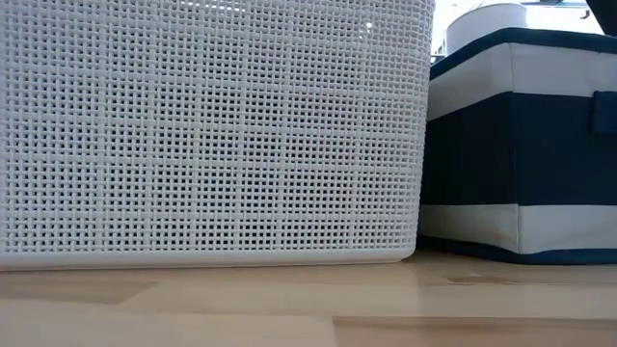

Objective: Sort clothes
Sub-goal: Put the long-sleeved blue patterned polo into the white laundry bin

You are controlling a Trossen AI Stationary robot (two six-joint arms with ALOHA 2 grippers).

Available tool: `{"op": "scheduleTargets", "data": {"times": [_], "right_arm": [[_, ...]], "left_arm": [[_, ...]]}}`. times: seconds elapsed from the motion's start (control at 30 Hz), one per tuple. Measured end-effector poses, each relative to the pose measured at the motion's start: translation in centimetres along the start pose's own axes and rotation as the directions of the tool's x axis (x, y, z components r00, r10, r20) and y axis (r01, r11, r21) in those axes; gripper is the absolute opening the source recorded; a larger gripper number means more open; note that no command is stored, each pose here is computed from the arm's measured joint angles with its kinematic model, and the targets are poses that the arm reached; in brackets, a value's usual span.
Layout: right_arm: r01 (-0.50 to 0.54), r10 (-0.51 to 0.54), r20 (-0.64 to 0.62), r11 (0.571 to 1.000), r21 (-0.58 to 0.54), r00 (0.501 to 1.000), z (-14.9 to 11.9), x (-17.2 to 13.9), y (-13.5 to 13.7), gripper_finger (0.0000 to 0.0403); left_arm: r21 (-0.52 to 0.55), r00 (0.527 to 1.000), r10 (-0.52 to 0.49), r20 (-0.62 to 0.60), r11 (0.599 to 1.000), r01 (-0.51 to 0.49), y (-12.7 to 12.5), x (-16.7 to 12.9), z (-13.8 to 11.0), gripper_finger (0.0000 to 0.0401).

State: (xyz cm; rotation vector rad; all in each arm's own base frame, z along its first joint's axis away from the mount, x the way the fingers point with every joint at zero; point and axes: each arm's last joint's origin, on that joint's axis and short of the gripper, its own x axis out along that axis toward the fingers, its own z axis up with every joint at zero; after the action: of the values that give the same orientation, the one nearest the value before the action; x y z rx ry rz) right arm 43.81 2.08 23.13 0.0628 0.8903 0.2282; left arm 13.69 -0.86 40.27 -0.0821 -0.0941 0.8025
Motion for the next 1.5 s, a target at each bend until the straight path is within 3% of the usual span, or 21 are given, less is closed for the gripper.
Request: {"op": "scheduleTargets", "data": {"times": [0.1,0.23,0.37,0.47,0.7,0.9,1.03,1.17,1.33,1.5], "right_arm": [[0.006,-0.005,-0.018,1.0,0.014,1.0,-0.4,0.6,0.1,0.0073],[0.003,-0.002,-0.044,1.0,0.018,0.999,-0.1,0.1,0.2,0.0173],[0.002,-0.007,-0.108,0.999,-0.041,0.994,1.4,-2.2,0.6,0.0258],[0.009,-0.023,-0.16,0.996,-0.084,0.987,2.7,-4.8,0.9,0.029],[0.09,-0.111,-0.159,0.987,-0.131,0.981,5.3,-10.4,0.6,0.0295],[0.201,-0.214,-0.146,0.974,-0.1,0.966,4.9,-15.6,-1.3,0.028],[0.273,-0.273,-0.139,0.962,-0.02,0.952,2.3,-18.8,-3.1,0.0269],[0.346,-0.342,-0.07,0.937,0.055,0.937,-1.4,-20.3,-4.6,0.0262],[0.41,-0.412,0.011,0.91,0.057,0.911,-6.4,-18.8,-6.4,0.0261],[0.463,-0.464,0.111,0.886,0.036,0.879,-8.1,-16.6,-9.2,0.0261]], "left_arm": [[0.027,1.0,-0.004,-0.019,1.0,0.004,-0.9,0.5,-0.6,0.0266],[0.066,0.997,-0.055,-0.05,0.996,0.058,-2.3,1.2,-1.5,0.0266],[0.071,0.993,-0.095,-0.073,0.992,0.1,-3.2,1.7,-2.1,0.0266],[0.051,0.992,-0.095,-0.077,0.994,0.099,-3.4,1.8,-2.2,0.0266],[0.023,0.993,-0.096,-0.069,0.995,0.097,-3.0,1.5,-1.9,0.0266],[-0.078,0.979,-0.15,-0.139,0.987,0.14,-3.0,1.4,-2.8,0.0266],[-0.125,0.952,-0.162,-0.258,0.983,0.133,-3.9,1.8,-4.8,0.0266],[-0.073,0.917,-0.164,-0.363,0.986,0.148,-5.8,2.8,-7.3,0.0266],[0.035,0.843,-0.177,-0.507,0.973,0.226,-8.8,4.5,-11.4,0.0266],[-0.007,0.777,-0.149,-0.612,0.983,0.184,-10.0,6.2,-14.8,0.0266]]}}
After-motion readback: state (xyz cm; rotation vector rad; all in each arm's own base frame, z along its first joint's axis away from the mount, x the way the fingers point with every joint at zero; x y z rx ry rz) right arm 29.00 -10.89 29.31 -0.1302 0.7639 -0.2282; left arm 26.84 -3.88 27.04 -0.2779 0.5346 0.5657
